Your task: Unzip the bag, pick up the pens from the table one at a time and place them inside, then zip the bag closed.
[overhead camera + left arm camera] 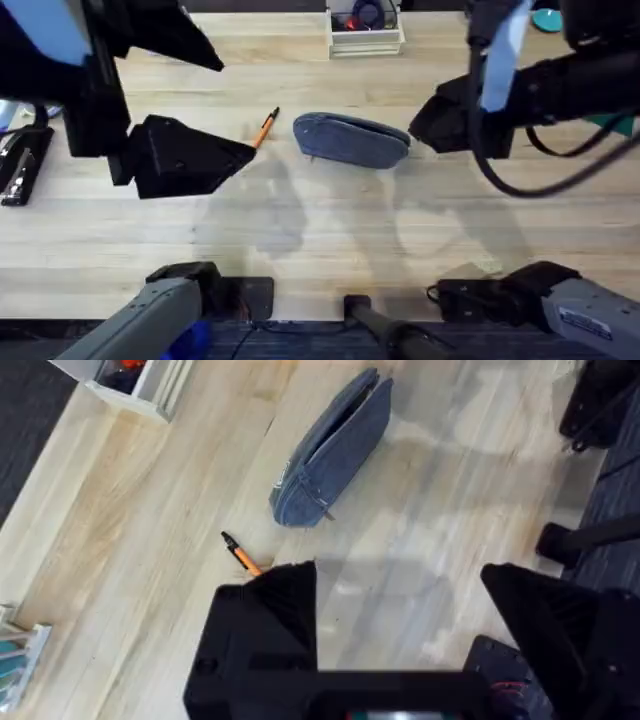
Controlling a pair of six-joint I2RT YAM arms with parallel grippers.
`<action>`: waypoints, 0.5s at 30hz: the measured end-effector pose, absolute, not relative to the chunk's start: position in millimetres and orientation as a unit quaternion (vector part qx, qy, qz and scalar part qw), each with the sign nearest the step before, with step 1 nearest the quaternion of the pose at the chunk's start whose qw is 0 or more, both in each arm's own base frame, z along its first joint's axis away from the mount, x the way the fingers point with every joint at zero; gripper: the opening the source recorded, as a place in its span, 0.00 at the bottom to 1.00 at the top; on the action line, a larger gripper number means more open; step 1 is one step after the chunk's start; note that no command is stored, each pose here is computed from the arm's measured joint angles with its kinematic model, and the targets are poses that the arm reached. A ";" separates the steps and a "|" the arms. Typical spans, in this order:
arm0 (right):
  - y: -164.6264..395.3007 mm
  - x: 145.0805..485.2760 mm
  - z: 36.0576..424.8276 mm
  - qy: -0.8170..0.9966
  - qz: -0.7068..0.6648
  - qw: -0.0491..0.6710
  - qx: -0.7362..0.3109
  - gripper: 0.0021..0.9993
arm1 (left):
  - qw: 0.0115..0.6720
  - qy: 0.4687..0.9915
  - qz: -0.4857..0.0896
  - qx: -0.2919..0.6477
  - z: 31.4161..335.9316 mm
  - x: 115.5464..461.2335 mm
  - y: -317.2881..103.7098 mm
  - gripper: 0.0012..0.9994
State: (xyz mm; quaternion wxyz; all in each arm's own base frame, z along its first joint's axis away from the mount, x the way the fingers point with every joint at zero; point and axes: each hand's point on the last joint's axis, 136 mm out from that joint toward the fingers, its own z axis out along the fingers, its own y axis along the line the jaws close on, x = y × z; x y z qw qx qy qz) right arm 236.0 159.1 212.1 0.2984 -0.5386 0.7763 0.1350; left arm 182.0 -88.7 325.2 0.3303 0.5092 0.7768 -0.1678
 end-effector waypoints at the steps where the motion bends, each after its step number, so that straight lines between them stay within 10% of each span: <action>1: 159.7 238.5 211.2 0.777 0.135 0.296 -0.540 0.03 | 0.330 0.777 -0.168 0.509 325.1 182.2 -88.7 1.00; 15: 161.1 262.2 193.1 0.792 0.125 0.221 -0.555 0.03 | 0.330 0.777 -0.168 0.509 325.1 182.1 -88.8 1.00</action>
